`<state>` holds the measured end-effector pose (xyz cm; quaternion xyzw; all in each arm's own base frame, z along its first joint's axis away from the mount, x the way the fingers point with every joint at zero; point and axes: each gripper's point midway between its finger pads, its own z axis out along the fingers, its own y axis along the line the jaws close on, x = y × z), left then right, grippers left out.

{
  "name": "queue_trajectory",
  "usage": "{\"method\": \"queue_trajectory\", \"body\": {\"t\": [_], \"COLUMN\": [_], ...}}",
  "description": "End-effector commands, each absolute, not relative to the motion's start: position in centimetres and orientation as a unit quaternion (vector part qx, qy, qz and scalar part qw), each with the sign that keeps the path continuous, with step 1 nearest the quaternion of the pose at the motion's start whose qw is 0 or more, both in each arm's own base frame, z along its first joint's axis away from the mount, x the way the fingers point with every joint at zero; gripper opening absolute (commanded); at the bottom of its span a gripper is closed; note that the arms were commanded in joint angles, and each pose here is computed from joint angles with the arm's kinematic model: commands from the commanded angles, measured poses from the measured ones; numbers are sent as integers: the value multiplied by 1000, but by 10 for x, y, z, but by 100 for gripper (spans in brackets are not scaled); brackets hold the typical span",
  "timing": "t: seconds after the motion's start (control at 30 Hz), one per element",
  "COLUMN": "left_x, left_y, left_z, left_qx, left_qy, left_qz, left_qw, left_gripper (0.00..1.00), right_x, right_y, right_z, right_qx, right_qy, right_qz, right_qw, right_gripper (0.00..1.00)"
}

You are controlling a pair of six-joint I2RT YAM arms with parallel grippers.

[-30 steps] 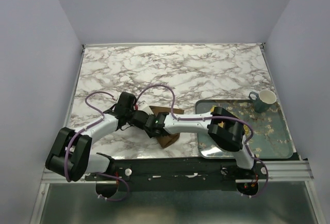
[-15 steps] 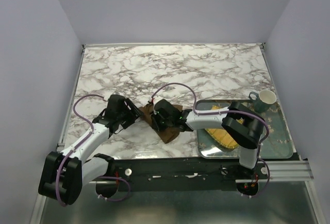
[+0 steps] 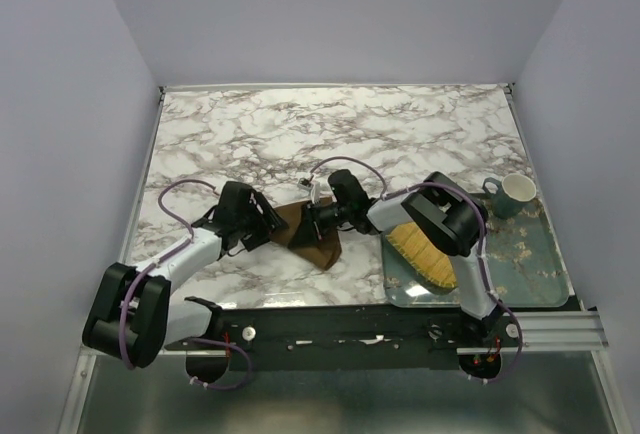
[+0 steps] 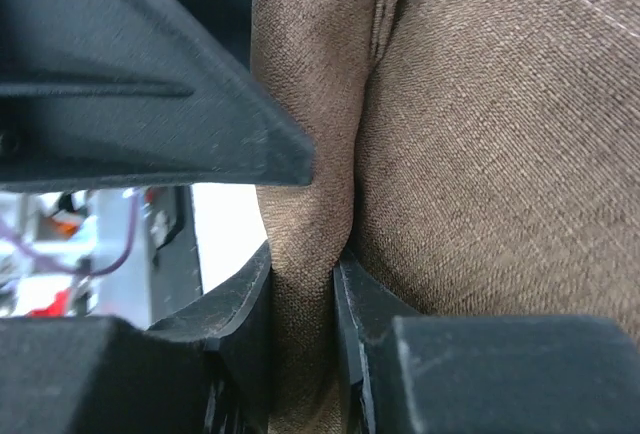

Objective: Fold the napkin, place the utensils inside, and roll it up
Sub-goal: Roll the napkin with the utensil

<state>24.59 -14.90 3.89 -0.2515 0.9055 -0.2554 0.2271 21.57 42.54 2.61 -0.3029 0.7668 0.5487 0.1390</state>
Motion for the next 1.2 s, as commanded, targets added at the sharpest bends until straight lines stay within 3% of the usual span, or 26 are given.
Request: {"method": "queue_trajectory", "body": {"t": [0.0, 0.1, 0.23, 0.4, 0.6, 0.87, 1.17], "left_x": [260, 264, 258, 248, 249, 252, 251], "left_y": [-138, -137, -131, -129, -135, -143, -149], "left_z": [29, 28, 17, 13, 24, 28, 30], "left_qx": [-247, -242, -234, -232, -234, -239, -259], "left_qy": [913, 914, 921, 923, 919, 917, 911], "left_qz": [-210, -205, -189, -187, -205, -217, -230], "left_qw": [249, 253, 249, 244, 243, 234, 222], "left_gripper": [74, 66, 45, 37, 36, 36, 36], "right_x": [179, 182, 191, 214, 228, 217, 214], "right_y": [411, 410, 404, 386, 370, 383, 406], "right_z": [3, -2, -8, -11, 24, 58, 42], "right_qx": [-306, -311, -336, -340, -340, -320, -330], "right_qy": [752, 756, 776, 841, 893, 914, 903], "right_qz": [584, 575, 534, 418, 270, 136, 43], "right_qw": [11, 2, 22, 53, 119, 208, 271], "right_gripper": [34, 36, 42, 53, 70, 75, 79]}}
